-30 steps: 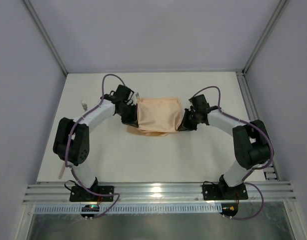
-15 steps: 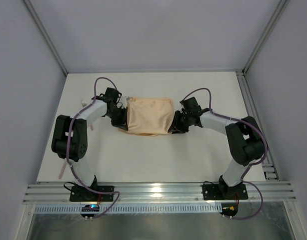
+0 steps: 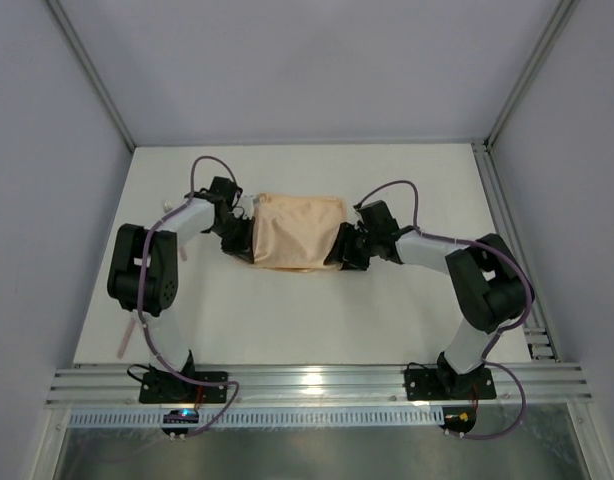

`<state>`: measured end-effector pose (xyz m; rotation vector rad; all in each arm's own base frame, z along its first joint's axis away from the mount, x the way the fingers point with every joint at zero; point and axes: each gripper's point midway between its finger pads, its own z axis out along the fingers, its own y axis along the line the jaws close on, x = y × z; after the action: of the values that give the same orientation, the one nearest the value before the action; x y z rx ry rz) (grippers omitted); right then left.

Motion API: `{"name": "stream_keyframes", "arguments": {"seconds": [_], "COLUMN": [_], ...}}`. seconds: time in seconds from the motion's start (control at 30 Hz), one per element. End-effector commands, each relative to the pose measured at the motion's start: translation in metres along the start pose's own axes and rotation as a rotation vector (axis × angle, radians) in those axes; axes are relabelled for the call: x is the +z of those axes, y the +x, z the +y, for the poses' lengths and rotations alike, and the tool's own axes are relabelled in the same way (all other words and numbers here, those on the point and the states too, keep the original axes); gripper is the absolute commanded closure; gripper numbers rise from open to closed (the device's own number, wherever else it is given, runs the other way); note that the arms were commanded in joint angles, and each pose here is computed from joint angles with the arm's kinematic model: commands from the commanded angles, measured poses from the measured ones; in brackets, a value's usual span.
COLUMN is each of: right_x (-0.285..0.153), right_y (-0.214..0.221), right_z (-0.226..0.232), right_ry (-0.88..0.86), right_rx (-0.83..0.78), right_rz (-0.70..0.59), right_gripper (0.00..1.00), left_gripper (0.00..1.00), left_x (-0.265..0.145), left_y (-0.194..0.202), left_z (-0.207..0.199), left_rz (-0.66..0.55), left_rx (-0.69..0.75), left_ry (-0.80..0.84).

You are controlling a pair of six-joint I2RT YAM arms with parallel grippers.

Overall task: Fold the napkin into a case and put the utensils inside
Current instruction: Smooth out the lower triangle-folded napkin at the center of the board.

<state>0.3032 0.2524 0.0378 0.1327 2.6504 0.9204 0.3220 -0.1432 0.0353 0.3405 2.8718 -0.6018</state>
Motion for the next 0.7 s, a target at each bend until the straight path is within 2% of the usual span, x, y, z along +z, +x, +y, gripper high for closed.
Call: {"name": "stream_keyframes", "arguments": {"seconds": [0.0,0.1,0.23,0.3,0.37,0.4,0.47,0.57,0.67], "right_x": [0.007,0.004,-0.028,-0.043,-0.059,-0.063,-0.068,-0.057,-0.036], "right_y": [-0.025,-0.027,-0.042,-0.051,-0.061,-0.065,-0.071,-0.067,-0.059], "right_z": [0.014,0.004,-0.007,-0.015,-0.007,-0.008,0.006,0.037,0.073], "right_ry": [-0.043,0.036,0.129,0.204,0.208,0.237,0.224,0.189,0.125], "right_rx": [0.024,0.054,-0.017,-0.059,-0.124,-0.145,-0.205,-0.295,-0.382], "right_rz": [-0.098,-0.104,-0.247,-0.302,-0.342,-0.367,-0.383,-0.361,-0.316], "right_gripper": [0.44,0.44,0.44,0.44,0.44,0.43,0.43,0.43,0.43], "left_gripper": [1.0,1.0,0.95,0.84,0.76,0.68,0.61,0.6,0.58], "left_x": [-0.011,-0.014,-0.018,-0.022,-0.029,-0.036,-0.047,-0.066,-0.065], "left_y": [-0.013,-0.016,-0.018,-0.021,-0.027,-0.032,-0.04,-0.051,-0.05], "left_z": [-0.001,-0.001,-0.002,0.001,0.003,0.007,0.013,0.032,0.05], "left_rz": [-0.041,-0.041,-0.051,-0.065,-0.091,-0.116,-0.152,-0.212,-0.206], "left_rx": [0.025,0.026,0.032,0.032,0.022,0.008,-0.013,-0.037,-0.037], "left_ry": [0.005,0.005,-0.001,-0.012,-0.018,-0.025,-0.043,-0.113,-0.189]}}
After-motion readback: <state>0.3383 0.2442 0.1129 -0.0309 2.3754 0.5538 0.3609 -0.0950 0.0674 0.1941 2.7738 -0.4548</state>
